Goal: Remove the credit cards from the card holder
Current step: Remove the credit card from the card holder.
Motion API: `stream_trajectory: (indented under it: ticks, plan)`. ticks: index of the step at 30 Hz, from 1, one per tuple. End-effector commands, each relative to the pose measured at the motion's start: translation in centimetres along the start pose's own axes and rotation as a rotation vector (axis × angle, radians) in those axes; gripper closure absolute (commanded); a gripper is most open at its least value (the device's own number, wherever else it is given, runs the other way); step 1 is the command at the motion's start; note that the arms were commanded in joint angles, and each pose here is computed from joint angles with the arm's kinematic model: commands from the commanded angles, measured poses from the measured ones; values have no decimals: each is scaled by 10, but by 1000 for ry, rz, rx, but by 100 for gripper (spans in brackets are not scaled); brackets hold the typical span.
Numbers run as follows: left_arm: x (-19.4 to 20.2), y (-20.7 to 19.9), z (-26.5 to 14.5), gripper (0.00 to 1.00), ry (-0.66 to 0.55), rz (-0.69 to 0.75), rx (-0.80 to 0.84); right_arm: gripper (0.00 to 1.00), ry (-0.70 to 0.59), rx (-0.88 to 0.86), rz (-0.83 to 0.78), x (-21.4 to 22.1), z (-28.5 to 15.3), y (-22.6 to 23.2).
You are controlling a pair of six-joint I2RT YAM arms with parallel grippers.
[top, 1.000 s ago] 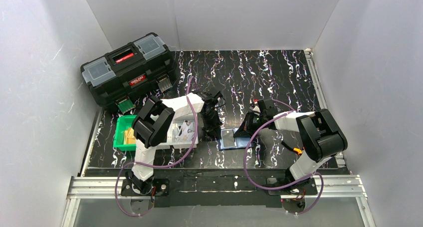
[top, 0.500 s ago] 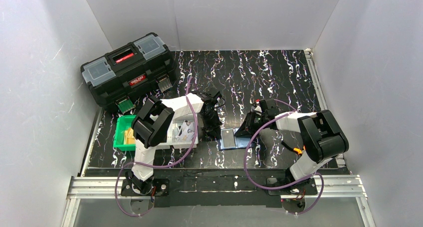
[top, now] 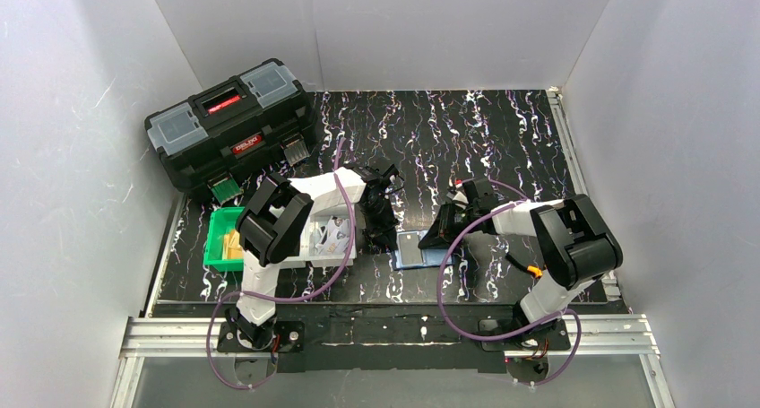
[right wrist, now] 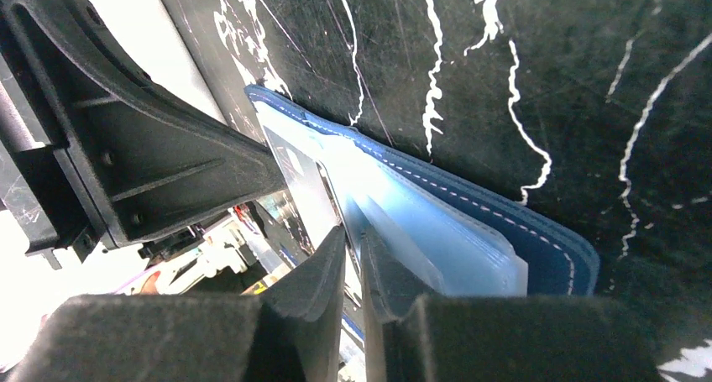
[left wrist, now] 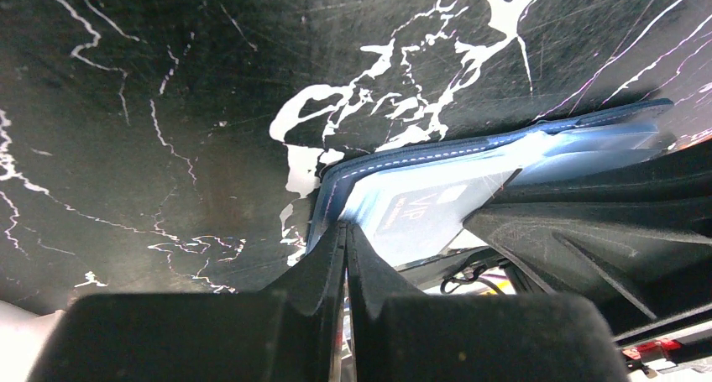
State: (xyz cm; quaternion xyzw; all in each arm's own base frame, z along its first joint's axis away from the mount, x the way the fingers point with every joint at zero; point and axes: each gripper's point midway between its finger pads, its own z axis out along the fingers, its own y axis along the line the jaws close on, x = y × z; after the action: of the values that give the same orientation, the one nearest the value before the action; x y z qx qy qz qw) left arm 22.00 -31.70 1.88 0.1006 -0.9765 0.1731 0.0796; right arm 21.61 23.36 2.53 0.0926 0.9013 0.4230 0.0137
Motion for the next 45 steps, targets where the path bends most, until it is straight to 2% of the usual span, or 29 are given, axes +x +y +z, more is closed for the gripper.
stream_trajectory:
  ticks: [1,8,12,18,29,35,45]
  plan:
    - [-7,63,32,100,-46,-24,-244,82,19,-14,-19,2,5,0]
    - [-7,64,34,100,-43,-22,-247,82,23,-14,-28,2,7,2]
    - [-7,65,33,100,-44,-23,-252,92,14,3,-28,2,6,0]
    - [-6,70,34,100,-39,-24,-270,95,-13,34,-19,1,3,-8]
    - [-8,75,32,100,-43,-22,-296,95,-55,59,-5,-4,-7,-17]
    - [-8,73,32,100,-39,-20,-287,92,-27,34,-11,-2,-4,-15]
    - [-13,28,-3,100,-106,159,-151,87,-4,34,-8,-1,-1,-17]
